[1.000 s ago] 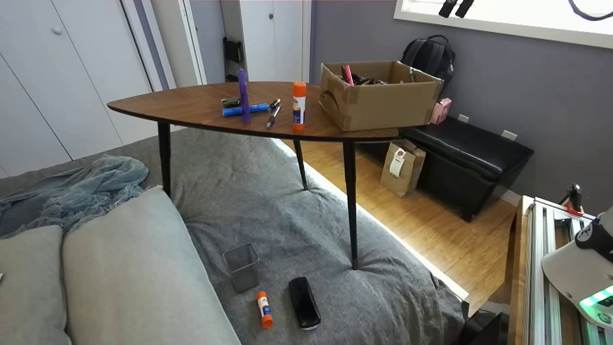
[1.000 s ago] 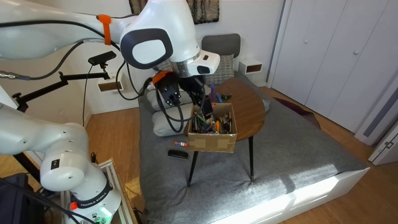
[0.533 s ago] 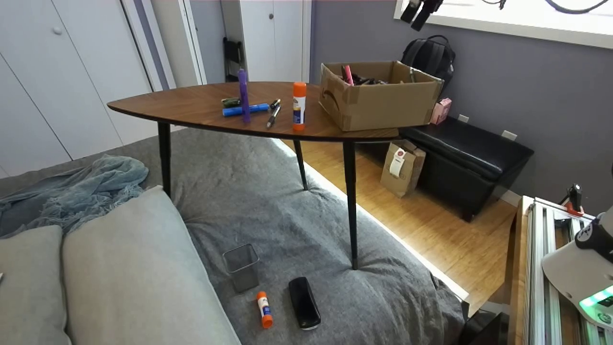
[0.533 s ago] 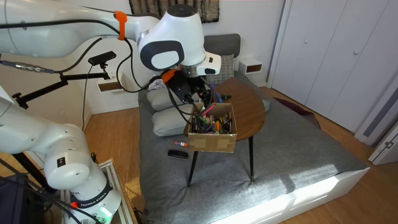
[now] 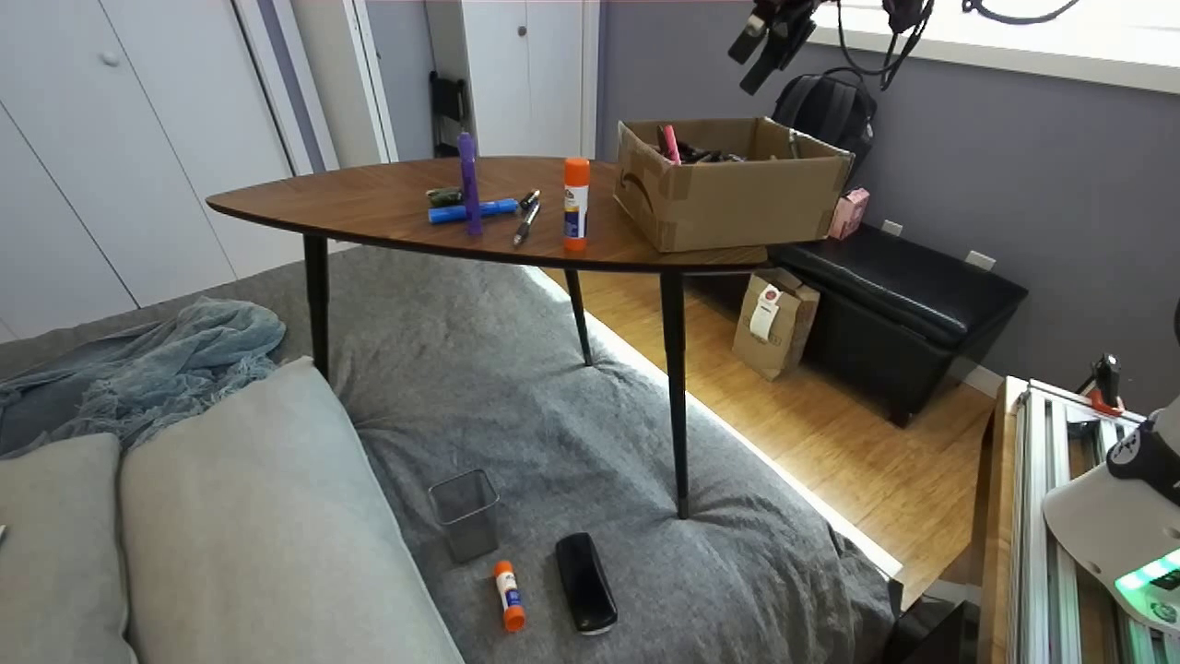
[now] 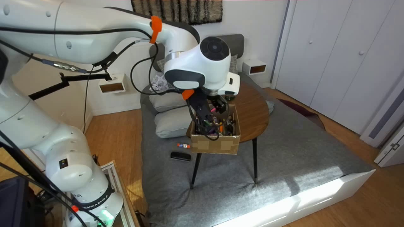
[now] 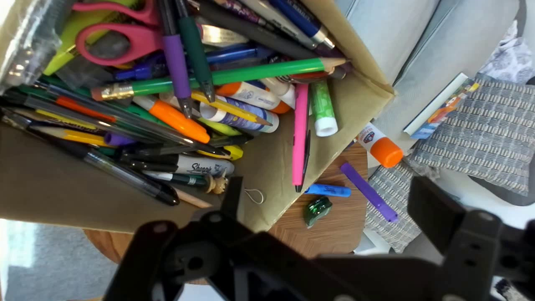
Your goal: Remove a pen from the cardboard box and put it on the table
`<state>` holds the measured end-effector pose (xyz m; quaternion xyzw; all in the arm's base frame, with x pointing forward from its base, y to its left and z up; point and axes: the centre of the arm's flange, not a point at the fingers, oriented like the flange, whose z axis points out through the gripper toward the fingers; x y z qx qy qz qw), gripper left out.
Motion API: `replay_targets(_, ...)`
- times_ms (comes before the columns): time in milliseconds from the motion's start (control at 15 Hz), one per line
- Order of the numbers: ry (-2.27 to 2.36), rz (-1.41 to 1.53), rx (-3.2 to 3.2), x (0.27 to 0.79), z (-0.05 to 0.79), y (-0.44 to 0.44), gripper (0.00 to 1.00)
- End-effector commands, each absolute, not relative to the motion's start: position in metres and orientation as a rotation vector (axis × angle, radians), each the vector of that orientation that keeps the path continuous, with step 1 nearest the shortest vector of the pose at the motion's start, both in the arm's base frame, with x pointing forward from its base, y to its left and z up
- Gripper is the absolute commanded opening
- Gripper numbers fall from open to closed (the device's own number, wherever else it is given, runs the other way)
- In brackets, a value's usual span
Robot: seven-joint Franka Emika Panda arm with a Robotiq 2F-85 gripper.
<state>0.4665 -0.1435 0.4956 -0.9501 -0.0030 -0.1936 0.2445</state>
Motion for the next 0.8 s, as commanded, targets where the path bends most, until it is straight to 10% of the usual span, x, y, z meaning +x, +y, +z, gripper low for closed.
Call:
replay_targets(0, -0.033, -0.529, -2.517, 0.497, 0.472, -0.144, 1.0)
replay_targets(533, -0.005, -0.506, -2.478, 0.546, 0.439, -0.125, 1.0)
replay_targets(600, -0.002, -0.495, -2.475, 0.55, 0.437, -0.123, 0.75)
replay_targets(733, -0.008, -0.478, -2.485, 0.554, 0.432, -0.12, 0.64)
